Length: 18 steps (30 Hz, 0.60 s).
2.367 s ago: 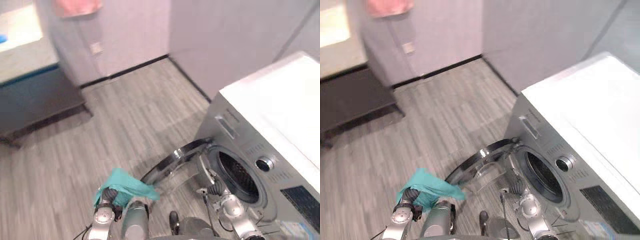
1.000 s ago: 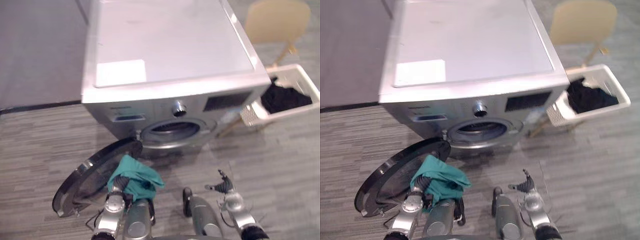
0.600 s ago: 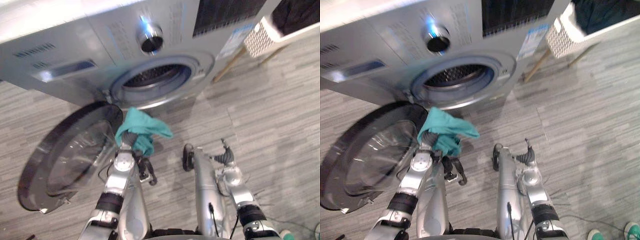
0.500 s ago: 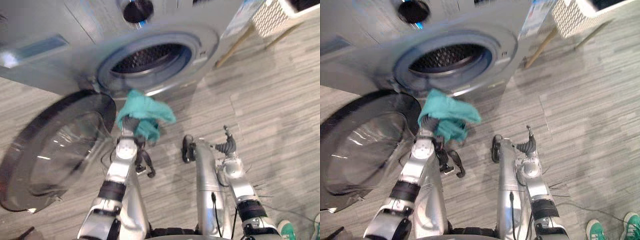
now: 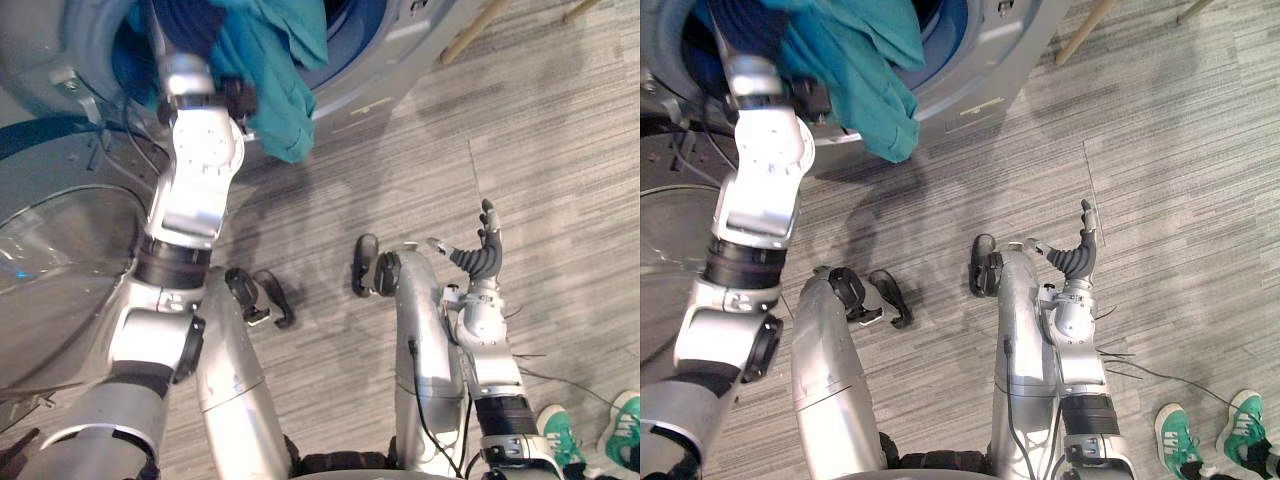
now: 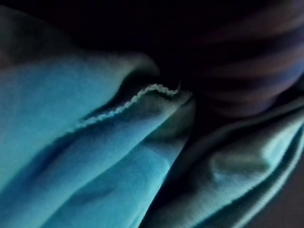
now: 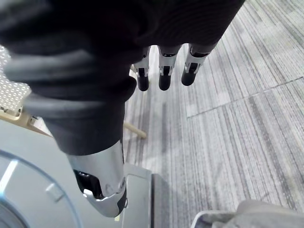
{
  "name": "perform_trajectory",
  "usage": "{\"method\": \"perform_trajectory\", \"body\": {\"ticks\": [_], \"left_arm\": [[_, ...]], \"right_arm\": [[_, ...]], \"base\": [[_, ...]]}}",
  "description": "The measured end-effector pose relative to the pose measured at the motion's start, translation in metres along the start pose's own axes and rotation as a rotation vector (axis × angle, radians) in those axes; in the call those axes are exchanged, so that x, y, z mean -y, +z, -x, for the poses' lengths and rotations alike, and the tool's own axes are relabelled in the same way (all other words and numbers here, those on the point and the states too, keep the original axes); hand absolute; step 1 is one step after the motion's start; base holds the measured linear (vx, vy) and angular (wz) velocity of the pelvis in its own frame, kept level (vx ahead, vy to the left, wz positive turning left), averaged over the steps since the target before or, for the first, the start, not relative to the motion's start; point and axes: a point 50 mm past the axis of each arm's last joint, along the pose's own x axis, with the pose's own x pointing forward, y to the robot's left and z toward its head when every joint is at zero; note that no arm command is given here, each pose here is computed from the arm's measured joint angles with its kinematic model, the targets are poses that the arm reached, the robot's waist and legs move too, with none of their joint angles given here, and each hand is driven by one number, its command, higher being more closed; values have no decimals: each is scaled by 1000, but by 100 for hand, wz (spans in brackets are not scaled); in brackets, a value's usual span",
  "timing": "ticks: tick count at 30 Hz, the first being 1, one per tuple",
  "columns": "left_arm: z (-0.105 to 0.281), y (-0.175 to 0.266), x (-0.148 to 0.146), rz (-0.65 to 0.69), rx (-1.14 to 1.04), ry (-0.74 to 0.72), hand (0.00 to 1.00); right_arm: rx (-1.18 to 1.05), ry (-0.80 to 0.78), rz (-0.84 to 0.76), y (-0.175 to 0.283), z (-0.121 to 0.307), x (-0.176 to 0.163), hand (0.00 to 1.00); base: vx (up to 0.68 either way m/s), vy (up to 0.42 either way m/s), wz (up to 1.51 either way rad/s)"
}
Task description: Pick up the laundry basket with both hands and put the clothes into the washing machine.
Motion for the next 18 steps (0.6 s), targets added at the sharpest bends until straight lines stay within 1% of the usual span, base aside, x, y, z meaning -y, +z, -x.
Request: {"method": "perform_trajectory", "body": {"ticks": [1,4,6,8,10,13,14,18], "left_arm": [[-13,8,-5,-16,25,45,100],[-31,14,-16,-40,38,134,100],[-35,12,-17,-64,23,152,100],[-38,4,-16,-128,-5,165,100],[-44,4,-16,-140,-25,173,100],[-55,13,-19,-122,-23,200,100],[-58,16,-21,-102,-25,222,0],[-62,21,-22,-100,-14,229,0]], "right_arm": [[8,-2,-3,1,0,0,0],[9,-3,13,-2,-1,3,0],[-32,7,50,-14,0,6,0],[-78,12,71,-25,3,7,0],[-80,10,73,-26,4,8,0],[-92,4,76,-29,5,8,0],[-98,4,71,-30,7,8,0],[-109,-3,70,-32,8,10,0]], "base": [[0,0,0],[37,-11,0],[0,0,0],[0,0,0],[0,0,0],[0,0,0],[0,0,0],[37,-8,4]]}}
